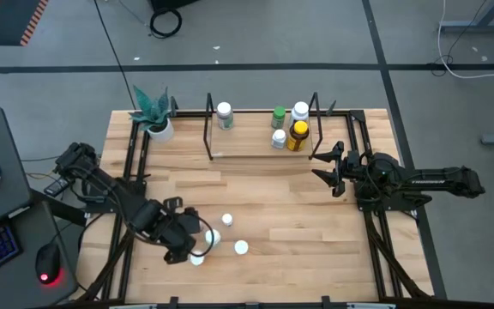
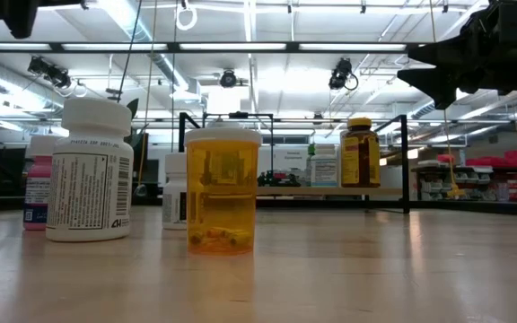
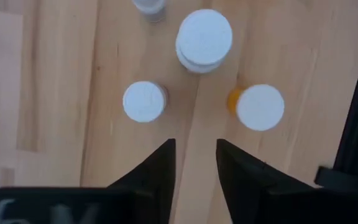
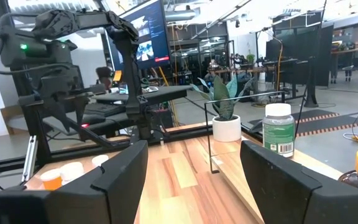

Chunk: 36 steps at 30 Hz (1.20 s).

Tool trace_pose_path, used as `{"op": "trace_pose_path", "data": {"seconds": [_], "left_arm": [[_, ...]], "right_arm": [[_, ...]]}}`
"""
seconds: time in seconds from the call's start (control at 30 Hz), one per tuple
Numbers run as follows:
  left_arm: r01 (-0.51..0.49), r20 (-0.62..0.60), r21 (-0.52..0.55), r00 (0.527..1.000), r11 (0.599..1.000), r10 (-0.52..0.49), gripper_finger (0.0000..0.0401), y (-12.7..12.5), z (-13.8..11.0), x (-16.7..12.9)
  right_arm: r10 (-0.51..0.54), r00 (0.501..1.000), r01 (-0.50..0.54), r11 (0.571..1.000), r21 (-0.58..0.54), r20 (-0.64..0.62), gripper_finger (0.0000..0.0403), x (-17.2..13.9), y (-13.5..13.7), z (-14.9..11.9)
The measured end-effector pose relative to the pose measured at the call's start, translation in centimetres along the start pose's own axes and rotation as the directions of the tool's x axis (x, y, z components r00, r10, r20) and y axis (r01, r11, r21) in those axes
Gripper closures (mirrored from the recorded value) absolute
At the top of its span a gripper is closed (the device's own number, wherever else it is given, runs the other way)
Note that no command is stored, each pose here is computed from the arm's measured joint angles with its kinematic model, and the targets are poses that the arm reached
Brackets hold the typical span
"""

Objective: Pick and place medicine bottles onto shelf by color
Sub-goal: Put the small white medicine bottle on the shelf

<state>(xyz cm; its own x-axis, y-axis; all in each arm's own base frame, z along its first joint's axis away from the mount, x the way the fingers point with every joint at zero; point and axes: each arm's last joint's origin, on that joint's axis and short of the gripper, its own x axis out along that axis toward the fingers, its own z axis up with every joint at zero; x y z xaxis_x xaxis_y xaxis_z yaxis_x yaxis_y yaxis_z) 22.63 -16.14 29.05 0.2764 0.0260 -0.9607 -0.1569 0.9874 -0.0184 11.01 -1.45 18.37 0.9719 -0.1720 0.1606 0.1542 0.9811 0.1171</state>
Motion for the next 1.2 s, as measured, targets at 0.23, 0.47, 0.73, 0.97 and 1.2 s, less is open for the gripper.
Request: {"op": "trace_pose_path", "data": {"seconds": [0.23, 0.47, 0.73, 0.97, 1.2], "left_arm": [[-0.05, 0.012, -0.007, 0.999, 0.999, 0.05, 0.0173, -0.7, 0.1, 1.1], [-0.063, -0.063, -0.025, 0.996, 0.998, 0.061, 0.013, -0.9, 1.2, 3.4], [-0.011, -0.012, 0.0, 1.0, 1.0, 0.011, 0.0159, -0.7, 3.2, 4.8], [-0.044, -0.071, -0.003, 0.997, 0.999, 0.044, 0.0135, -0.6, 3.8, 7.0], [0.003, -0.092, -0.007, 0.996, 1.0, -0.004, 0.0094, -0.6, 4.3, 7.6]], "right_arm": [[0.0, 1.0, 0.0, 1.0, 0.0, 0.0, 0.0138, 0.0, 0.0, 0.0], [0.0, 1.0, 0.0, 1.0, 0.0, 0.0, 0.0138, 0.0, 0.0, 0.0], [0.0, 1.0, 0.0, 1.0, 0.0, 0.0, 0.0138, 0.0, 0.0, 0.0], [0.0, 1.0, 0.0, 1.0, 0.0, 0.0, 0.0138, 0.0, 0.0, 0.0], [0.0, 1.0, 0.0, 1.0, 0.0, -0.001, 0.0138, 0.0, 0.0, 0.0]]}}
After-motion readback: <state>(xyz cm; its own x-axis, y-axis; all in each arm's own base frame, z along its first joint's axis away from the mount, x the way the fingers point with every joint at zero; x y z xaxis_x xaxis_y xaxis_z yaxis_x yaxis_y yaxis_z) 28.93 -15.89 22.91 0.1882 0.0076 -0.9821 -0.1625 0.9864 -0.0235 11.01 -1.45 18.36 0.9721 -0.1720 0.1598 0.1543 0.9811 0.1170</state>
